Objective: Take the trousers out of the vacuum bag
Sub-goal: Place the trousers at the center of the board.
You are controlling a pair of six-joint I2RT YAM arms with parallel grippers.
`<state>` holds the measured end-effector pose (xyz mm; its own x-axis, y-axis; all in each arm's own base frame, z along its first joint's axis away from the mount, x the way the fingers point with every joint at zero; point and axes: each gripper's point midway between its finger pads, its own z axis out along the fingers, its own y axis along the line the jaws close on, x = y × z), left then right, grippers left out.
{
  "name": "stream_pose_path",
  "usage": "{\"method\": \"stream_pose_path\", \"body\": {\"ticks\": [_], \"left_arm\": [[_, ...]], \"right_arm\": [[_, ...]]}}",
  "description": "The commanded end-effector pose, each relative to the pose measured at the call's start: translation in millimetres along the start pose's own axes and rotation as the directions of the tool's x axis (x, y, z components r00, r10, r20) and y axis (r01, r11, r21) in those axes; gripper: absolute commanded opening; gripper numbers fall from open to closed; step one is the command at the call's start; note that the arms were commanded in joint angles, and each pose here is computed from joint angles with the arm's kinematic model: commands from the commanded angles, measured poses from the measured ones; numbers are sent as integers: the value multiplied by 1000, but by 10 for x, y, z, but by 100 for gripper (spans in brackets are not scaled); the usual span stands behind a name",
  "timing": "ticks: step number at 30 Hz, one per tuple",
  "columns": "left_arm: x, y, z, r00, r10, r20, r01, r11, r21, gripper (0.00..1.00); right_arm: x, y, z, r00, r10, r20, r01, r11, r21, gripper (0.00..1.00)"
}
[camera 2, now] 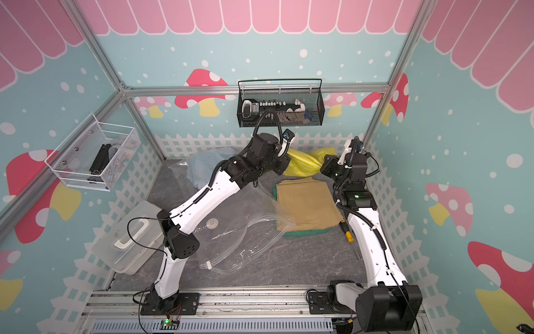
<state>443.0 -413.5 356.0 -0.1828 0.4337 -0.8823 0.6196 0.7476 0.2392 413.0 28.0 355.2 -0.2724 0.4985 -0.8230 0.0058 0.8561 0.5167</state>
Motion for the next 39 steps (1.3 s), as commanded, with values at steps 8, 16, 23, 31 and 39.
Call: {"method": "stream_pose_path", "body": {"ticks": [8,16,23,31,39], "left_arm": [[48,190,20,999,-49,16,49,999,-13,0],[345,-56,9,996,-83,-37,87,991,99,0],[636,-360,-83,990,-121,-72,133,973,189,0],[1126,-798,-114,985,-73,-156,109,964,241,4],[1601,-1178,-126,968,-33,-247,107,951,292,17]], "right_arm": [[91,-192,137,999,-26,22,26,1000,6,0],[343,-419,26,999,-29,-18,29,999,30,0],[574,-634,-115,999,-11,-49,14,999,52,0],[879,-799,-252,995,15,-99,-8,998,68,0],[1273,-1000,-404,985,59,-163,-41,993,115,0]]}}
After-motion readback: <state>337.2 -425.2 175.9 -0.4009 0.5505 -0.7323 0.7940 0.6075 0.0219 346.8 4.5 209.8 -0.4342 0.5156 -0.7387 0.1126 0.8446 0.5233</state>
